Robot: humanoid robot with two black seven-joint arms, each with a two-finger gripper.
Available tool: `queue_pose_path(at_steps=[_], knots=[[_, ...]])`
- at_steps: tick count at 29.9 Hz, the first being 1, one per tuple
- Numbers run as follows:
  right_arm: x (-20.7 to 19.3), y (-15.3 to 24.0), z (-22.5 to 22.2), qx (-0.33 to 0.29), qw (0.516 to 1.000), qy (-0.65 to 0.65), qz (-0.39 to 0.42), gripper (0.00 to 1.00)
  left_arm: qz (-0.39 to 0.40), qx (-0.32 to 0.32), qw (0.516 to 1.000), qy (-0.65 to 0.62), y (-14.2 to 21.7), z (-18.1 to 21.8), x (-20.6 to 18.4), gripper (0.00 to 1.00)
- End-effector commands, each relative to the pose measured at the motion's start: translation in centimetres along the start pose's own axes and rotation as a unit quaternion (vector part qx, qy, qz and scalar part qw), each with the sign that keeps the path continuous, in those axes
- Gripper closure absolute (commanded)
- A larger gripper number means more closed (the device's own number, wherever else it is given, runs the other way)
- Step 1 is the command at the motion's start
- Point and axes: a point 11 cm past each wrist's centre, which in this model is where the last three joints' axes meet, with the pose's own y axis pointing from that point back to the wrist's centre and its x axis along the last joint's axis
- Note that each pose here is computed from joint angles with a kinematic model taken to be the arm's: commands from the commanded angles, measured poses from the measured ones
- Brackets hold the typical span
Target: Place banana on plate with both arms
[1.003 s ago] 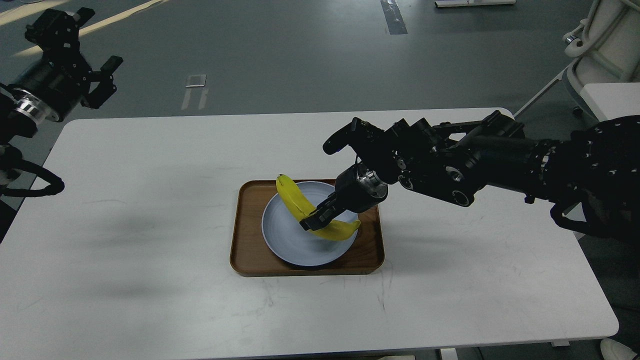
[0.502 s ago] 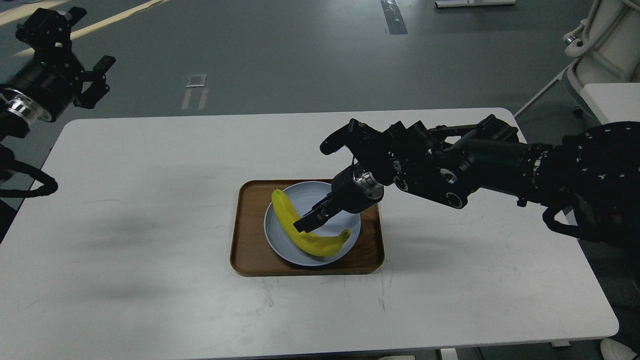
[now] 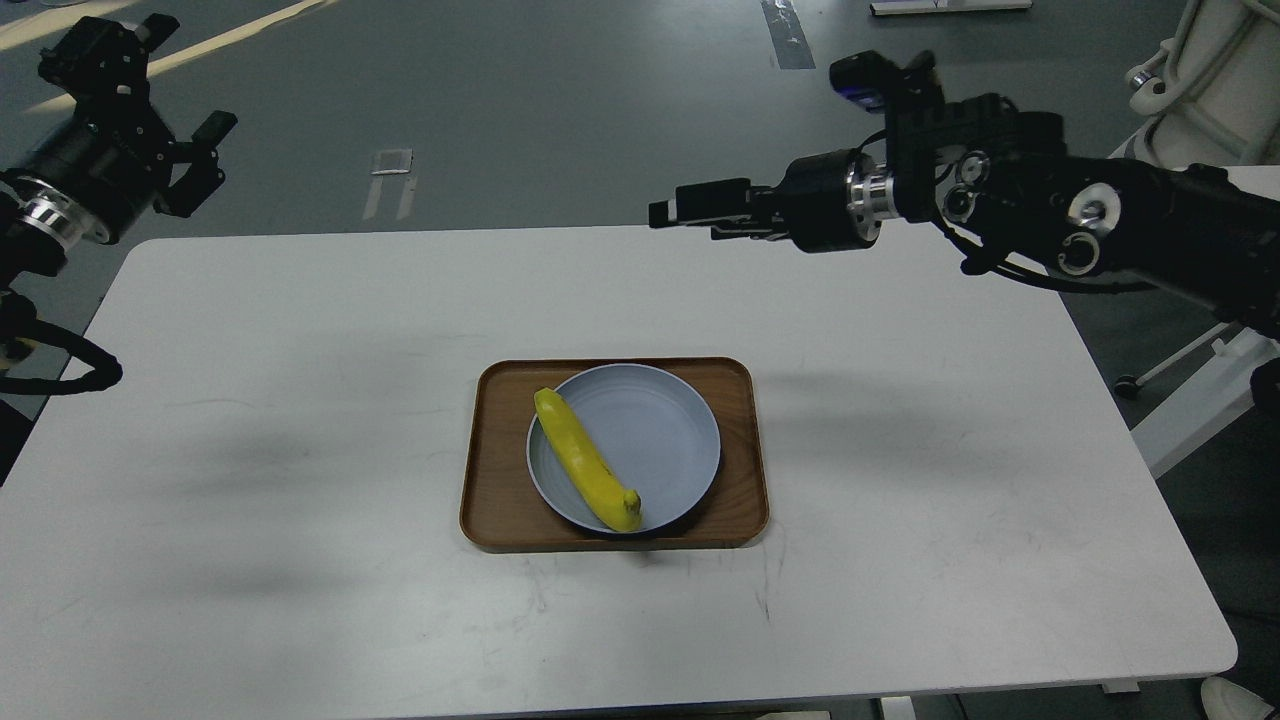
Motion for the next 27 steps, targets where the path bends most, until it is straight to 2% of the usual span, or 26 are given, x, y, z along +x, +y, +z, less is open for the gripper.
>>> queue_pose_path(at_steps=[1, 10, 17, 21, 27], knots=[[1.7, 3.9, 2.9, 0.037, 0.988, -0.115, 0.095, 0.01, 0.0, 0.001, 1.0, 0.001, 0.0, -0.2, -0.1, 0.02], [-0.9, 8.2, 9.9, 0.103, 0.918, -0.312, 0.224, 0.01, -0.007, 0.002, 1.0, 0.009, -0.4, -0.8, -0.9, 0.02], [-2.0, 11.6, 14.3, 0.145, 0.832, -0.419, 0.333, 0.01, -0.017, 0.008, 0.999, 0.028, -1.0, -2.4, -2.6, 0.02], [-2.9, 11.8, 15.7, 0.149, 0.808, -0.445, 0.356, 0.01, -0.021, 0.009, 0.999, 0.036, -1.3, -3.0, -3.3, 0.02], [-3.6, 11.3, 15.9, 0.15, 0.805, -0.453, 0.353, 0.01, -0.025, 0.01, 0.999, 0.039, -1.5, -3.2, -3.8, 0.02]])
